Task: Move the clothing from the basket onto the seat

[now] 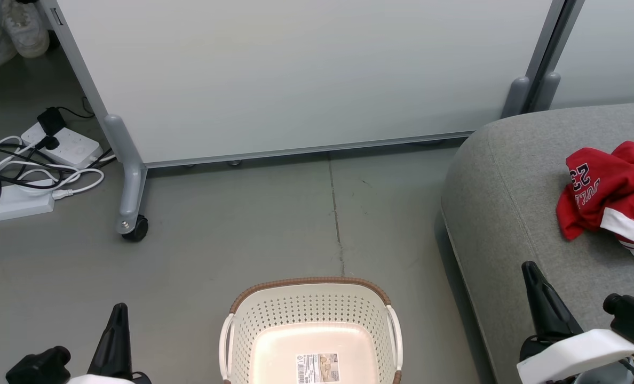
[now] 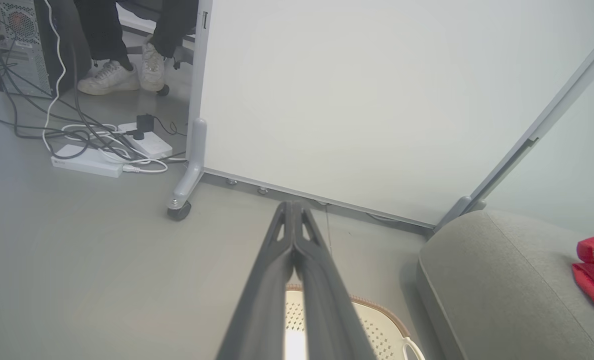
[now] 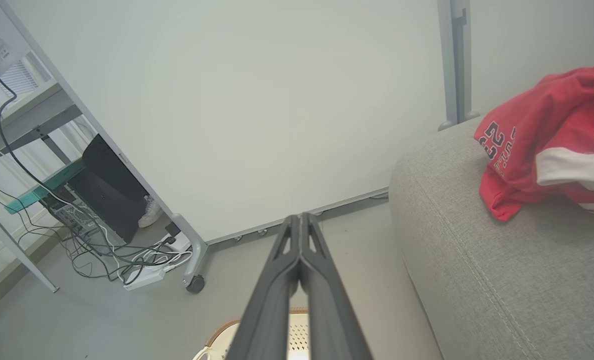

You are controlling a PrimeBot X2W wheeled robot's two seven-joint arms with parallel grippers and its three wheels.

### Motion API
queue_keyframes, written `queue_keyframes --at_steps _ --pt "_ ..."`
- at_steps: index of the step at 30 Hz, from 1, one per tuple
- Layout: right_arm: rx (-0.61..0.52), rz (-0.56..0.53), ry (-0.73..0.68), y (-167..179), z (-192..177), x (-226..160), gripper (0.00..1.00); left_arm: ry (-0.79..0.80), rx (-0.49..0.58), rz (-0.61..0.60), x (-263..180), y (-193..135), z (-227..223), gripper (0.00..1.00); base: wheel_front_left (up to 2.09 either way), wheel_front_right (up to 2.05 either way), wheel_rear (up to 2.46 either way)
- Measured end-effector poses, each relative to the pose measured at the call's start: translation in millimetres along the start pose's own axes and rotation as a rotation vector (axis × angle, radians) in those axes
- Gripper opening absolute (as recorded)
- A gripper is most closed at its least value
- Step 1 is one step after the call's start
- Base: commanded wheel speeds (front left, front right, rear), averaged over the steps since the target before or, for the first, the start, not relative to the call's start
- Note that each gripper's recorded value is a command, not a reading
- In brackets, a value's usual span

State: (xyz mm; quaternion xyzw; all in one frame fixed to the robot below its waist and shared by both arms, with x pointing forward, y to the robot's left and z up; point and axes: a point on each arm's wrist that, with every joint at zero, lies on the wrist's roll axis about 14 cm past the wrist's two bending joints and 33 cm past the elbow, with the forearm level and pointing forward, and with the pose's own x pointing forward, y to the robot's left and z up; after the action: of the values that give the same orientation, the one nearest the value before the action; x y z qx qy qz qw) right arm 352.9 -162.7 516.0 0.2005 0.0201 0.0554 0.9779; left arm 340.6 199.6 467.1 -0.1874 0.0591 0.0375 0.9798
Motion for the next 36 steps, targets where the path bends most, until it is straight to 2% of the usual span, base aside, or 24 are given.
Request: queue_keyframes --at_steps 18,36 --pt "0.279 -0.023 -0.026 -11.1 2.5 8.0 0.00 0.049 -0.283 0.018 17.6 0.2 -0.4 0.00 0.00 0.00 0.00" --pt "0.496 -0.049 -0.052 -21.9 3.6 13.6 0.00 0.070 -0.507 0.006 30.7 -4.5 2.7 0.00 0.00 0.00 0.00"
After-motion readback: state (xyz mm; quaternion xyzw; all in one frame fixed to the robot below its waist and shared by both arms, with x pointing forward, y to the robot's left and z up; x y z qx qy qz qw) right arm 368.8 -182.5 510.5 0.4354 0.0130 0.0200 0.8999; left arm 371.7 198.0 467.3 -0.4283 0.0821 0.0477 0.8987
